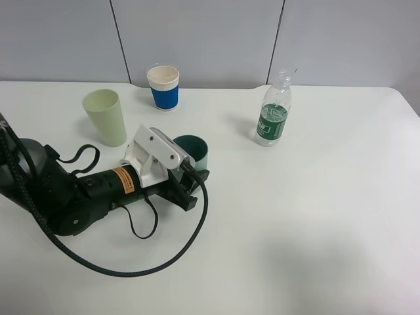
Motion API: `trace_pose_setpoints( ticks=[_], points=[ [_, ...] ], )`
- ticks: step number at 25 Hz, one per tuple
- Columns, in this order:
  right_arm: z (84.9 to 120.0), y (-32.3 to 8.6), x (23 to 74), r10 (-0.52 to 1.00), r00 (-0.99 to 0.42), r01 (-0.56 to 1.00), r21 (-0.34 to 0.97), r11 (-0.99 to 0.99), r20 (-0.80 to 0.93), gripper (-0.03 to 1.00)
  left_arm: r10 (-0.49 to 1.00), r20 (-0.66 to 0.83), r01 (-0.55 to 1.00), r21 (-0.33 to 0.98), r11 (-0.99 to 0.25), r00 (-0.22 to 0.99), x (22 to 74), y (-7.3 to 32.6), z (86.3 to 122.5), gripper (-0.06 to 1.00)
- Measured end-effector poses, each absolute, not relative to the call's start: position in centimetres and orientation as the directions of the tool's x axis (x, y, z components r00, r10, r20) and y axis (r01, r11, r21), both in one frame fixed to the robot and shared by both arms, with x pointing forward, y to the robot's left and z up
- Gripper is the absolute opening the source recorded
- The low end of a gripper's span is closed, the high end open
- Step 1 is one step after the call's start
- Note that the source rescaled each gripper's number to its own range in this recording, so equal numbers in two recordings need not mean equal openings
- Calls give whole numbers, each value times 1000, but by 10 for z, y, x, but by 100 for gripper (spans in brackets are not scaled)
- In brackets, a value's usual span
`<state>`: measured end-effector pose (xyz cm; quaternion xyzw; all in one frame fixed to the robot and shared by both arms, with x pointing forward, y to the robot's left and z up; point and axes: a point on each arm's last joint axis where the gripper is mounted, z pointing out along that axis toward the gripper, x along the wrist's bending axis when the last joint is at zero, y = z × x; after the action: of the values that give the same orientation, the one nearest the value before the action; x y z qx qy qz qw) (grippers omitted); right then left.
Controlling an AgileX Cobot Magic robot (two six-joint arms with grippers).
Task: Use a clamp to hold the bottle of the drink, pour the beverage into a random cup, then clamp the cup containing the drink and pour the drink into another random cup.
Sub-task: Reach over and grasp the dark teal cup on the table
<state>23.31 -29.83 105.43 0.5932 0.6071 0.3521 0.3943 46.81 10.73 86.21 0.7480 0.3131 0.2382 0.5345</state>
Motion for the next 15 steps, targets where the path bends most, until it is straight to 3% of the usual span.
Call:
trace_pose_setpoints(
  ticks=[15],
  points=[
    [1054,-298,233,998,15,443,895,48,-61,100,901,-56,309,947,-89,430,474,135,932,3]
  ],
)
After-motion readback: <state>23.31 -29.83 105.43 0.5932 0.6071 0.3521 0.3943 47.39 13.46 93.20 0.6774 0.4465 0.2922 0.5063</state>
